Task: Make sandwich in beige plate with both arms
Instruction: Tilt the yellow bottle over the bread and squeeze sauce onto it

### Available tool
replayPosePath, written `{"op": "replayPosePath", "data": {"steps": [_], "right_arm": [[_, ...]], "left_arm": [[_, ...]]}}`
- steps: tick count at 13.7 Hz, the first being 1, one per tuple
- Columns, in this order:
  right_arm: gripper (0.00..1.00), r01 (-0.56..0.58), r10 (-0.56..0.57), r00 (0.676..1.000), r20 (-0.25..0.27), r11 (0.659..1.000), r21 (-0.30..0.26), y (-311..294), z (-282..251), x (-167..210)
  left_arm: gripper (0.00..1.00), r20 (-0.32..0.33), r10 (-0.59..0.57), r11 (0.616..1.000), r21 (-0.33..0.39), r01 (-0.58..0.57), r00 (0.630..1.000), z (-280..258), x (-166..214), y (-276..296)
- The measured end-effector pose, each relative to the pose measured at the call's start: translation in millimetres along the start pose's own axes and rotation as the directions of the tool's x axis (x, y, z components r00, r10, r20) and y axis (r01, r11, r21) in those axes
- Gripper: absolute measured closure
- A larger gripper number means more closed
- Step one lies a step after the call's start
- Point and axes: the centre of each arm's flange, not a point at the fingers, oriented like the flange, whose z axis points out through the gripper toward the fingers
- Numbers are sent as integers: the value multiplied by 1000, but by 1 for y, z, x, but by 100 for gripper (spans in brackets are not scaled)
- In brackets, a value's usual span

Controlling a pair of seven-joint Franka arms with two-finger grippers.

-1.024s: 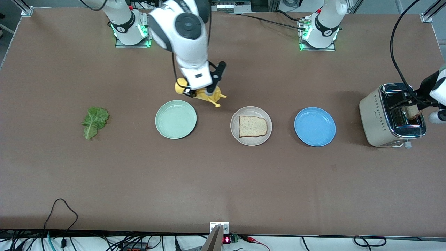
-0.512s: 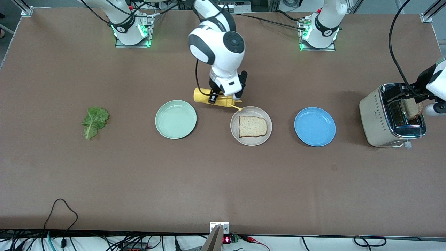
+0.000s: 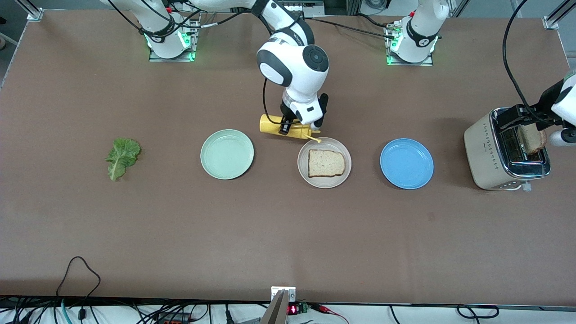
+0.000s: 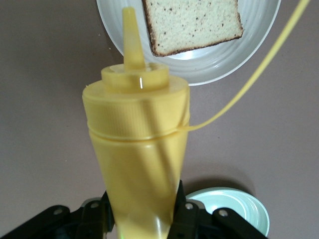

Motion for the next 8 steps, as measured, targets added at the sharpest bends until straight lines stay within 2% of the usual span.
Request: {"op": "replayPosePath", "data": {"steps": [3,4,6,8], "right_arm": [[54,1,-1,1000,-1,1000,-8,29,-11,-11],[54,-4,4,1000,-7,1000,9,53,-16,-24],[54,10,-6,999,-35,996,93,111,-38,-69],[54,15,1,996,-94,985,173,169,-69,-131]], "left_arm": [[0,6,-4,1000,0,4,1000,3,0,-2],[0,9,-4,1000,1,4,1000,4,0,-2],[0,11,-4,1000,1,4,1000,5,0,-2],[0,11,-4,1000,1,4,1000,5,-1,-2]]}}
